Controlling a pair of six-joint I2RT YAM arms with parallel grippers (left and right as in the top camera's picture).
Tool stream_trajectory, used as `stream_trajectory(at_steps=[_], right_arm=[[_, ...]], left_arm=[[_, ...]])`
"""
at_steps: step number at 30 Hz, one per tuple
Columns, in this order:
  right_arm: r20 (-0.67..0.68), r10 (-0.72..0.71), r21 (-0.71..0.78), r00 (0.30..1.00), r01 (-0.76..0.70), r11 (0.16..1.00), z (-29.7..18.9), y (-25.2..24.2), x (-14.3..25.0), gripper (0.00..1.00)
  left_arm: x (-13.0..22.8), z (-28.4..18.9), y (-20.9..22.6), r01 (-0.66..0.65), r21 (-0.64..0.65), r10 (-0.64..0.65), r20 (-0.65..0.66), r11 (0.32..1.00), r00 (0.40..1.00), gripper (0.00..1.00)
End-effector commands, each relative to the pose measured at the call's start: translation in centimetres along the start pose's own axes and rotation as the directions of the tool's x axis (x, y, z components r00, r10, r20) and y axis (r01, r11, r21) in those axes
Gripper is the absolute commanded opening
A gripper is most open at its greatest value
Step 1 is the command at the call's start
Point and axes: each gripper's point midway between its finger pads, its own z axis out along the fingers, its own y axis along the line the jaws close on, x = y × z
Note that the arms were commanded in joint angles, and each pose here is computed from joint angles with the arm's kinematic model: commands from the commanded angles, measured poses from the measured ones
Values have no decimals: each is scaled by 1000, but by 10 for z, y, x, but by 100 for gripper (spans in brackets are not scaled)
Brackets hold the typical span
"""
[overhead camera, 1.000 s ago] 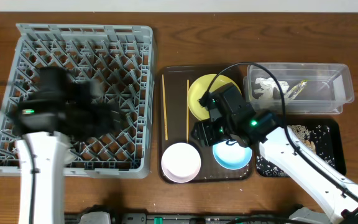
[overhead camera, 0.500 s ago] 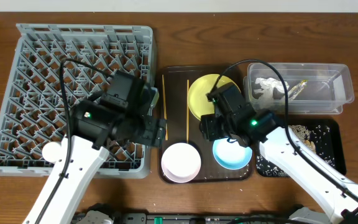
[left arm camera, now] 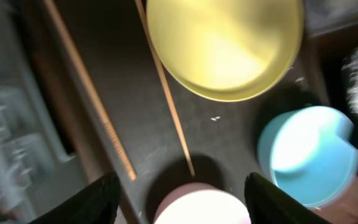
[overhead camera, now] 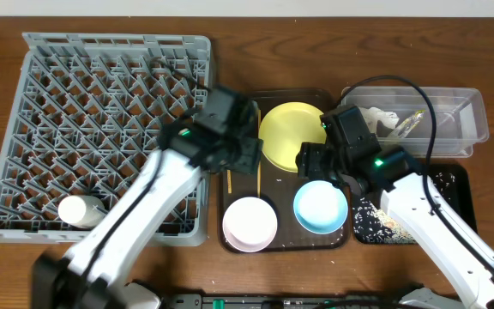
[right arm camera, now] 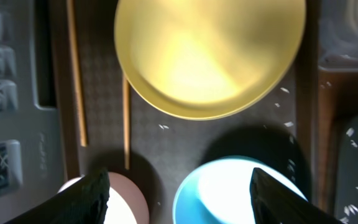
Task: Sort waste into correct bins and load items into the dishwasher
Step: 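Move the left gripper back over the tray toward the chopsticks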
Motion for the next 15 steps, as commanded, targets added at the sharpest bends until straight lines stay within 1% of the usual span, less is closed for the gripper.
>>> stream_trajectory(at_steps=[1,5,9,11,15], right_arm=[[4,19,15,1000,-19,1000,-4,-5,-1,72],[3,55,54,998,-55,997,-4,-12,1,74],[3,62,53,998,-62,997,-4,-12,1,79],[3,62,53,998,-62,997,-4,-12,1,79],[3,62,53,998,-62,997,-4,-12,1,80]], left_arm=[[13,41,10,20,-39,-24,-96,999,995,61],[21,76,17,27,-59,-36,-163,998,986,57],[27,102,23,36,-73,-50,-203,997,978,47],[31,111,25,54,-82,-71,-221,995,973,44],[37,126,29,73,-96,-95,-246,993,965,44]])
